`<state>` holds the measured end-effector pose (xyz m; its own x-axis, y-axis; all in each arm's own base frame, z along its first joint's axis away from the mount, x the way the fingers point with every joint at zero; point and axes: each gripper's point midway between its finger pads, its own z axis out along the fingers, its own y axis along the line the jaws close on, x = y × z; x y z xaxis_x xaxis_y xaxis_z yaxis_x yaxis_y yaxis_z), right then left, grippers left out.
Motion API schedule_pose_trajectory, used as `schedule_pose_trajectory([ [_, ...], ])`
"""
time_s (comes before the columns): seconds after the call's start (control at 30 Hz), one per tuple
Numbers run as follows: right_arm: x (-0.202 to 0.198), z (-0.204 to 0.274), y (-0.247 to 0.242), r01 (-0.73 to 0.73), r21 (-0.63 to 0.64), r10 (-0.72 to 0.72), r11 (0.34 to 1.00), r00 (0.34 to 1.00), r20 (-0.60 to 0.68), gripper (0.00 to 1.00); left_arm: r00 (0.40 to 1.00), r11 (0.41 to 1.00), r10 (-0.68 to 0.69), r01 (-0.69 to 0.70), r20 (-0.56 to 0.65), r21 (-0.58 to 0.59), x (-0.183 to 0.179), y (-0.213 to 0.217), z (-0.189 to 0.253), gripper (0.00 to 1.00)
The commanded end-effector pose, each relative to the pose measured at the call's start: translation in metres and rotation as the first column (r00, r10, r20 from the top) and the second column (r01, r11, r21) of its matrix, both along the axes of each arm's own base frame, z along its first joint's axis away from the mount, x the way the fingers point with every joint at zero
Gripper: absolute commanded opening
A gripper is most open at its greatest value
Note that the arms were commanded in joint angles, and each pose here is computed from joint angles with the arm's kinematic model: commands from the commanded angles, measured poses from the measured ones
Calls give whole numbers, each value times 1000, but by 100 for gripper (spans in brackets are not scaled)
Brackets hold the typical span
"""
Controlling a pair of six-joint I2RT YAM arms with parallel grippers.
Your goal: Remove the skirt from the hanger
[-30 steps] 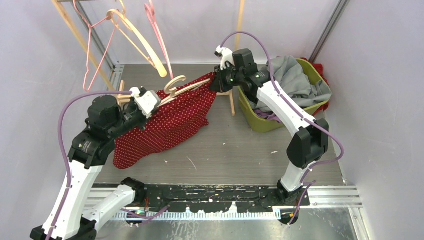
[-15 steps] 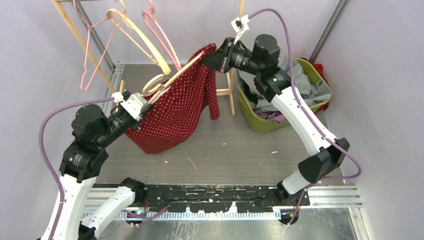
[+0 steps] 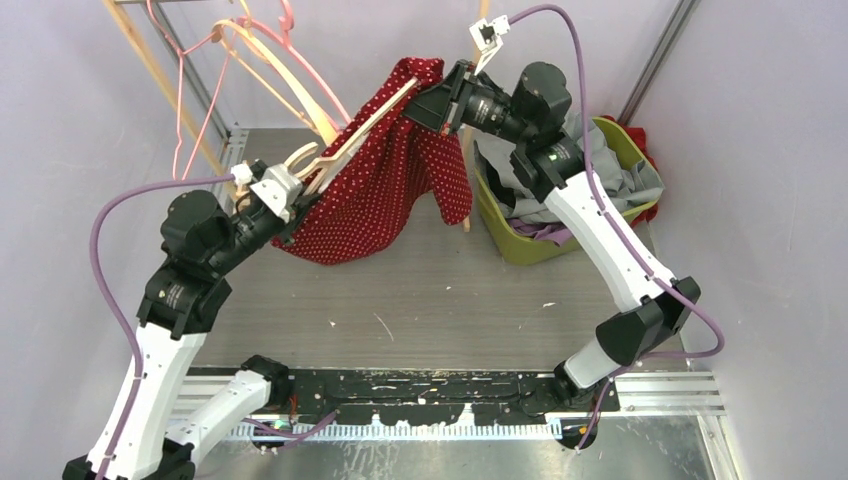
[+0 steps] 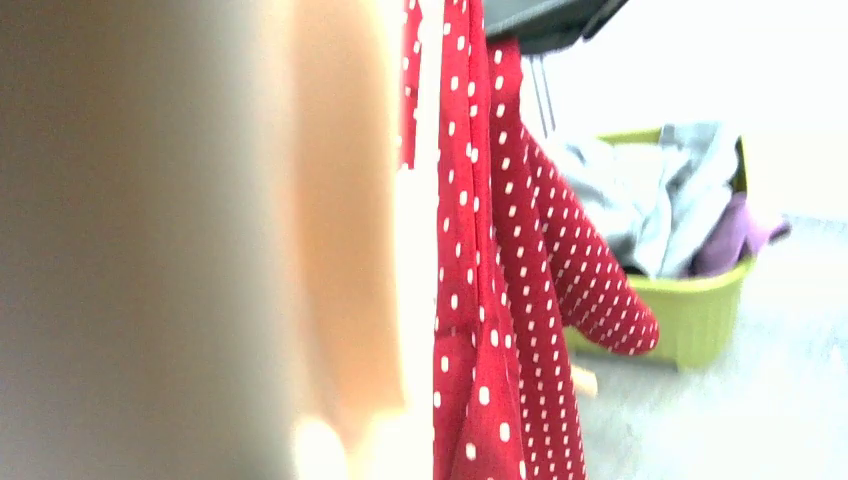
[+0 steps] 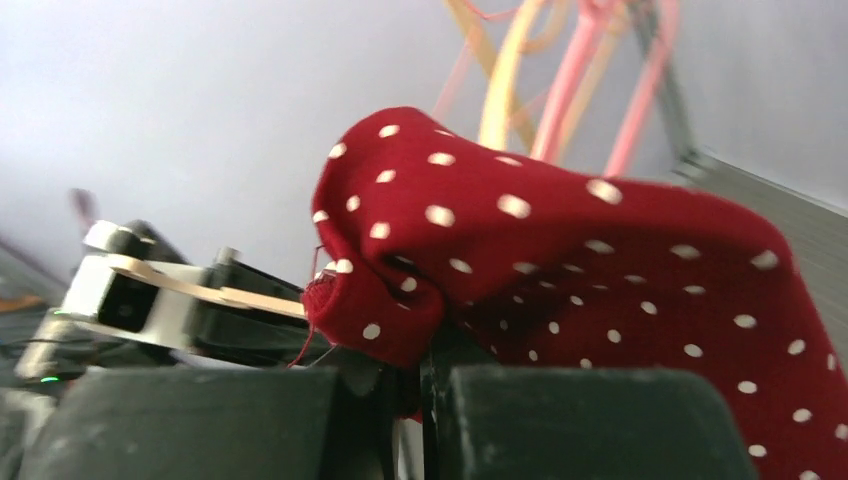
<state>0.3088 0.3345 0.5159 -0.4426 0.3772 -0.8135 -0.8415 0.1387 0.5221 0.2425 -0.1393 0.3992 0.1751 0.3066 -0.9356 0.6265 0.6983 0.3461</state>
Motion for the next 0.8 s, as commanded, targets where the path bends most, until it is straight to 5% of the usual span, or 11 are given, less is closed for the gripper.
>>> schedule_pose_trajectory([
  [0.0,4,-35,-34,202,-308,-173,930,978,119,1,995,999,-23,26,95,-28,-1,-4,29,0],
  [0.17,61,-30,-126,527,-358,-479,770,850,222,1,997,1000,1,-2,82,16,-11,6,23,0],
  [0.33,81,-35,-161,637,-399,-566,660,771,293,1,998,999,19,-22,63,41,-17,13,17,0],
  [0.57,89,-81,-115,476,-400,-479,783,872,100,1,994,999,5,-1,105,-37,-10,4,36,0],
  [0.77,40,-110,-23,259,-418,-268,871,963,39,1,985,991,-20,42,170,-127,18,-15,70,0],
])
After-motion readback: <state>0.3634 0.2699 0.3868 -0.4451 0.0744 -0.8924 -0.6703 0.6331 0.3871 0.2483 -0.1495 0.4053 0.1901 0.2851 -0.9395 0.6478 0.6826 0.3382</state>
